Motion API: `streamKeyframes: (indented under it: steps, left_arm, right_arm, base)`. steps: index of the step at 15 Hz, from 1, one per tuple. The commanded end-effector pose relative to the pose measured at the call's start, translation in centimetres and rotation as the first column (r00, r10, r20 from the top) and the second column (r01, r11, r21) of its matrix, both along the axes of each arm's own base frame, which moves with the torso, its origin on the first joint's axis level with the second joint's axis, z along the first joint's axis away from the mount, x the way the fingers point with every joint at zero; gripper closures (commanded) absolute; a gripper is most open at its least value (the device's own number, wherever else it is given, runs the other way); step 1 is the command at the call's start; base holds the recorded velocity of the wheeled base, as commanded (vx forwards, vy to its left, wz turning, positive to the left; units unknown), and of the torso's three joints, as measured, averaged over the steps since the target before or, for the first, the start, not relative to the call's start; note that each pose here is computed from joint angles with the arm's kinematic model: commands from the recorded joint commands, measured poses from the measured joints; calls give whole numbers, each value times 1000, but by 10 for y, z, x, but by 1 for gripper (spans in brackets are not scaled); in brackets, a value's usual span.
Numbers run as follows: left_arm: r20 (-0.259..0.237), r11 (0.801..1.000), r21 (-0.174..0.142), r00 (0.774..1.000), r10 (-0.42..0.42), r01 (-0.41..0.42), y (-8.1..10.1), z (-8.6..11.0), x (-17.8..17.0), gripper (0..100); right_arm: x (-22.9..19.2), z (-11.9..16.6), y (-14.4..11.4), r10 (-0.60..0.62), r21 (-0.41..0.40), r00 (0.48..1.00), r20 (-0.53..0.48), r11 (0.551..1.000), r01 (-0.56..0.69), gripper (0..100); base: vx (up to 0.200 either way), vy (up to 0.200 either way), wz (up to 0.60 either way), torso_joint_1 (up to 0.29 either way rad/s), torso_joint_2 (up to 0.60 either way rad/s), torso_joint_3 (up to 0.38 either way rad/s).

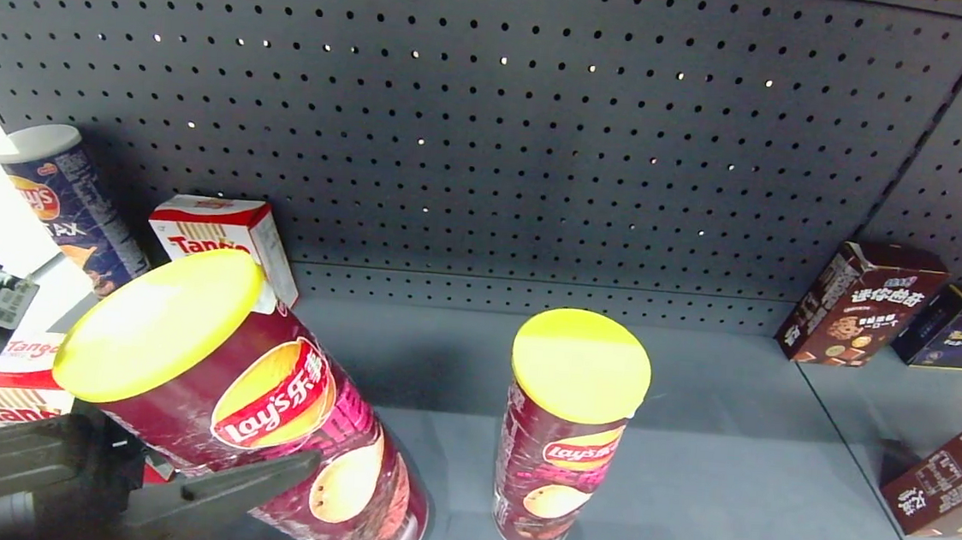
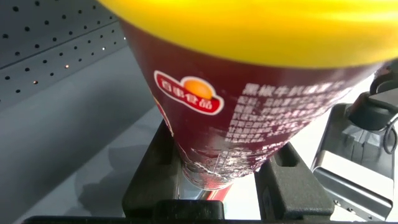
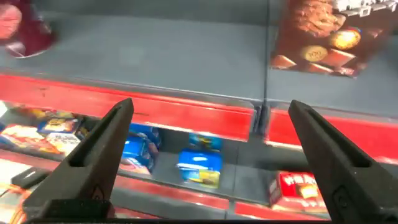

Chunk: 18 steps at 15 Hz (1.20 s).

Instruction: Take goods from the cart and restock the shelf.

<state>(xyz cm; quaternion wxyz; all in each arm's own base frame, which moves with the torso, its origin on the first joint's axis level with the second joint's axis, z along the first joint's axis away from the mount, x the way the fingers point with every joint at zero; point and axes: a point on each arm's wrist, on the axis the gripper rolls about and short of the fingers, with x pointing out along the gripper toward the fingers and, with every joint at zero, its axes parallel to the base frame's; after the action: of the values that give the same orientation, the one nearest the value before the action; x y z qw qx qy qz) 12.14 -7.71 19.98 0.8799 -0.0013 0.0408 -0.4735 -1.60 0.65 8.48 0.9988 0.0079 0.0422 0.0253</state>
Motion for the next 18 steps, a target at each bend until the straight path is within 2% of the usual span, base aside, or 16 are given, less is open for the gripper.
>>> streamKeyframes:
  steps: [1,2,3,4,5,6,7,8,9,10,12,13,15,18]
  left_arm:
    - [8,1000,-5,1000,1,-1,1,1,-2,100]
    - [11,1000,-6,1000,3,-3,2,2,-2,100]
    - [7,1000,-6,1000,3,-3,3,0,-4,100]
    - [2,1000,-3,1000,3,-3,3,-2,-5,100]
    - [-4,1000,0,1000,3,-3,4,-5,-7,100]
    - [-7,1000,2,1000,3,-3,4,-6,-7,100]
    - [-13,1000,5,1000,-2,2,4,-8,-8,100]
    - [-9,1000,3,1000,-2,2,4,-7,-7,100]
    - [-4,1000,0,1000,-2,2,4,-5,-7,100]
    - [0,1000,-2,1000,0,0,4,-4,-7,100]
    - [-1,1000,0,1000,-2,2,4,-5,-7,100]
    - [6,1000,-5,1000,-2,2,5,-5,-10,100]
    - [4,1000,-4,1000,-2,2,6,-5,-11,100]
    - [11,1000,-8,1000,3,-3,5,-2,-9,100]
  right_arm:
    - [2,0,-2,-346,-23,938,-24,938,345,0]
    - [2,0,-2,-418,-26,908,-22,908,417,0]
    - [2,0,-1,-421,-22,907,-8,907,421,0]
    - [1,0,1,-305,-25,952,1,952,305,0]
    - [3,0,1,-234,-32,972,-16,972,234,0]
    - [3,0,1,-231,-30,973,-26,973,231,0]
    - [11,1,-2,-278,-28,953,-117,961,277,0]
    - [12,0,-3,-322,-37,937,-139,947,320,0]
    - [12,-5,-4,-420,-72,896,-147,908,414,0]
    - [11,-6,-4,-494,-70,859,-132,869,489,0]
    - [5,-7,-1,-522,-56,851,-56,853,519,0]
    - [2,-8,1,-498,-26,867,-5,867,498,0]
    - [-4,-9,3,-459,-22,885,76,887,462,0]
    - [-5,-9,3,-451,-17,888,85,891,454,0]
  base:
    - [0,0,0,0,0,0]
    - [0,0,0,0,0,0]
    - [0,0,0,0,0,0]
    - [0,0,0,0,0,0]
    - [0,0,0,0,0,0]
    - [0,0,0,0,0,0]
    - [0,0,0,0,0,0]
    - [0,0,0,0,0,0]
    - [0,0,0,0,0,0]
    - [0,0,0,0,0,0]
    - [0,0,0,0,0,0]
    - [0,0,0,0,0,0]
    - [0,0,0,0,0,0]
    - [0,0,0,0,0,0]
